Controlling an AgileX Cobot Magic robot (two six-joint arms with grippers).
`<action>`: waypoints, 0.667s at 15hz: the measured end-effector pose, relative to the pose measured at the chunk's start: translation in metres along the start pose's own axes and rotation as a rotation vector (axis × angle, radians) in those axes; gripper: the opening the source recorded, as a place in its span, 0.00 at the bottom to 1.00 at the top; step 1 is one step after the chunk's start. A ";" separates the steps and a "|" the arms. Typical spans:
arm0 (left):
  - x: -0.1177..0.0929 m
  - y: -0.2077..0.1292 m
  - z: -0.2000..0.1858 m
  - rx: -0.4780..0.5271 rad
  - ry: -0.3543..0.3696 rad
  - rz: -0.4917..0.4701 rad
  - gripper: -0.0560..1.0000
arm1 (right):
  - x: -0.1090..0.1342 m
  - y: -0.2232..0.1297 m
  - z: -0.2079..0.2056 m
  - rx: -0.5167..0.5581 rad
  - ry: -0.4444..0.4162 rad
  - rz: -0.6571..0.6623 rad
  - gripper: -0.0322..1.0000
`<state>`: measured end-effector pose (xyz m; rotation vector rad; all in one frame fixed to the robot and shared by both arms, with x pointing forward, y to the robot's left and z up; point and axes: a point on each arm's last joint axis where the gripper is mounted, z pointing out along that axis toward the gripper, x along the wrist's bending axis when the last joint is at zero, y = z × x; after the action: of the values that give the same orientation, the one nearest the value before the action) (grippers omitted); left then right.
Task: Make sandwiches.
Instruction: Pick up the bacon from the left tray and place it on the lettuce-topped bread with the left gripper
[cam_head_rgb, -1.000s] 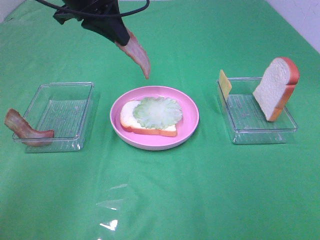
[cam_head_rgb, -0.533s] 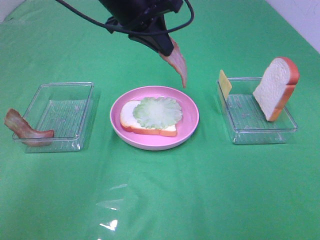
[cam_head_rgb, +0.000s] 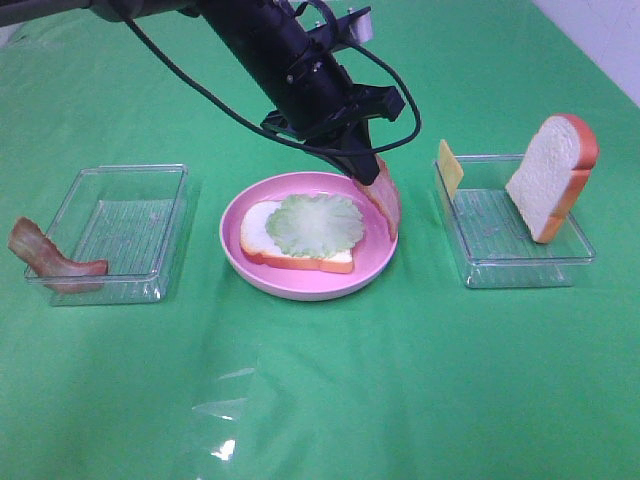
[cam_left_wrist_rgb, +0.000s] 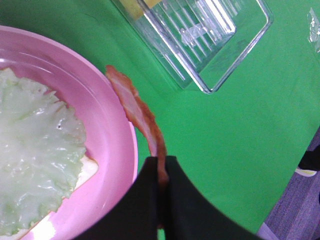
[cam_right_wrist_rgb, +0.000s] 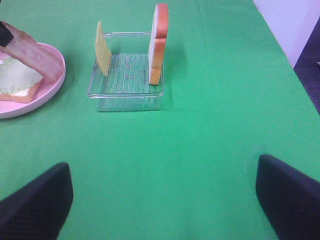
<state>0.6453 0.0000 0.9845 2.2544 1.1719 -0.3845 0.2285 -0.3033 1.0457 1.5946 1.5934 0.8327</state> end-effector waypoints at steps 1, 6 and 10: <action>0.002 -0.001 0.003 0.007 0.001 -0.001 0.05 | 0.000 0.000 0.000 0.000 0.000 0.000 0.96; 0.022 -0.007 0.017 0.066 0.107 0.033 0.05 | 0.000 0.000 0.000 0.000 0.000 0.000 0.96; 0.032 -0.009 0.015 0.085 0.215 -0.005 0.05 | 0.000 0.000 0.000 0.000 0.000 0.000 0.96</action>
<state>0.6566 0.0156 0.9535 2.4143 1.2901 -0.2000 0.2285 -0.3033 1.0457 1.5946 1.5934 0.8327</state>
